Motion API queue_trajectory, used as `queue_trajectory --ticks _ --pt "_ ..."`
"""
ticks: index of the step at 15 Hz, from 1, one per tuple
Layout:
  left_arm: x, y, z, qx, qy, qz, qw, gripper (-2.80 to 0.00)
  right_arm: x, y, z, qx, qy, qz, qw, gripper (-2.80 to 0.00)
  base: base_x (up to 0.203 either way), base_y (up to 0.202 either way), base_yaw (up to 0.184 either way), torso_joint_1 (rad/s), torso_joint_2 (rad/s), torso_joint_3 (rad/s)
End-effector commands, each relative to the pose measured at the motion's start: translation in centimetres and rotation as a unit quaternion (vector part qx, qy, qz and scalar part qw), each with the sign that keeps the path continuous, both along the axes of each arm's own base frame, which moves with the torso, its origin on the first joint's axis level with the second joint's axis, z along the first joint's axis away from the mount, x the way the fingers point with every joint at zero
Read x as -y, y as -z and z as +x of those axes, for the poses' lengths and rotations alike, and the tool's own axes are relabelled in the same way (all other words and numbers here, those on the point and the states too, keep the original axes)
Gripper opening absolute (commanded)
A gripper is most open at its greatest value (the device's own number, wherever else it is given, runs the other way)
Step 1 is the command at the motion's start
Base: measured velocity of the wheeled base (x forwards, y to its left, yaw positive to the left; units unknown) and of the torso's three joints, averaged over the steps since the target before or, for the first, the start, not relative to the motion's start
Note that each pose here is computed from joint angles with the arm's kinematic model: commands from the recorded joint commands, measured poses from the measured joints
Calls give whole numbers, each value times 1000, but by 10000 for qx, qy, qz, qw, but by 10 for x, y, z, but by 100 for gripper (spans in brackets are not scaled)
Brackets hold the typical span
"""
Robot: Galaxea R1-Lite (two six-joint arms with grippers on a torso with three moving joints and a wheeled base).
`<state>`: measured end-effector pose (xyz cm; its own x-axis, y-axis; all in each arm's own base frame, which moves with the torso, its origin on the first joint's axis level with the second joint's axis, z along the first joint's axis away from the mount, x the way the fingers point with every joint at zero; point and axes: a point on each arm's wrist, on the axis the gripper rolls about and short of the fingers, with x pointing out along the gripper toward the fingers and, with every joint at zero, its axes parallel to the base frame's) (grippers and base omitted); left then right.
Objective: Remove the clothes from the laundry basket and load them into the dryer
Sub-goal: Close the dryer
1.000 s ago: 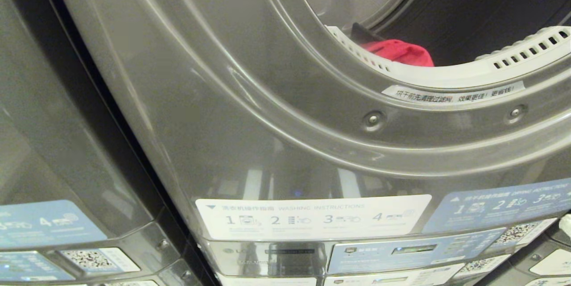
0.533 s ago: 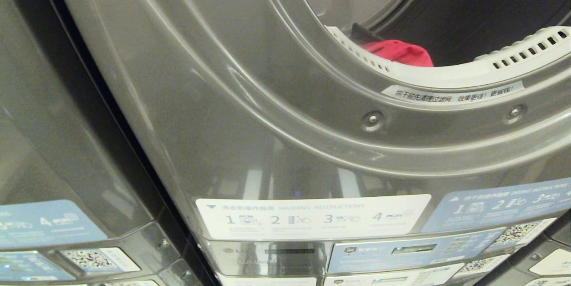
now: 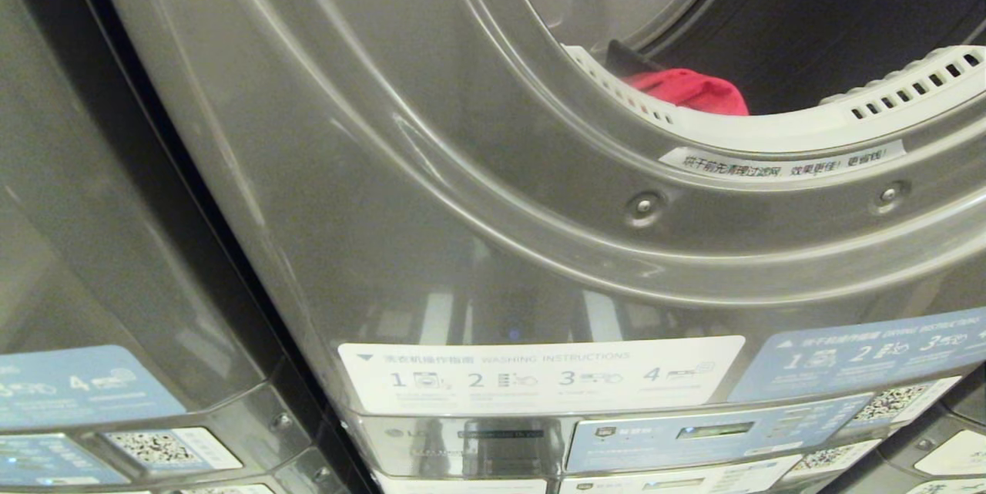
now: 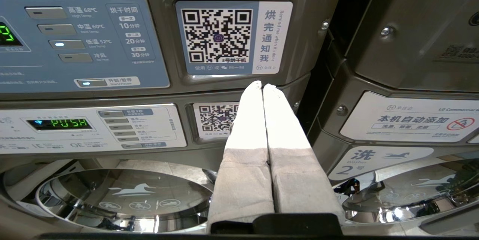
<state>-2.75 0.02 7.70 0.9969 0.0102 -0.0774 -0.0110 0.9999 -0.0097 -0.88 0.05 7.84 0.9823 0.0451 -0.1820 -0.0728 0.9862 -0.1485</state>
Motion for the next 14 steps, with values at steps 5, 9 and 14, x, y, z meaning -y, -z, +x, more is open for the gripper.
queue_trajectory --ticks 5,9,14 --pt "0 0 0 -3 -5 -1 10000 -280 0 4 -14 866 112 176 9960 -280 0 0 0 0 0 0" --pt "0 0 0 -4 -3 -1 10000 -280 0 4 -14 861 123 206 9960 -280 0 0 0 0 0 0" --pt "0 0 0 -4 -3 -1 10000 -280 0 4 -14 866 125 229 9959 -280 0 0 0 0 0 0"
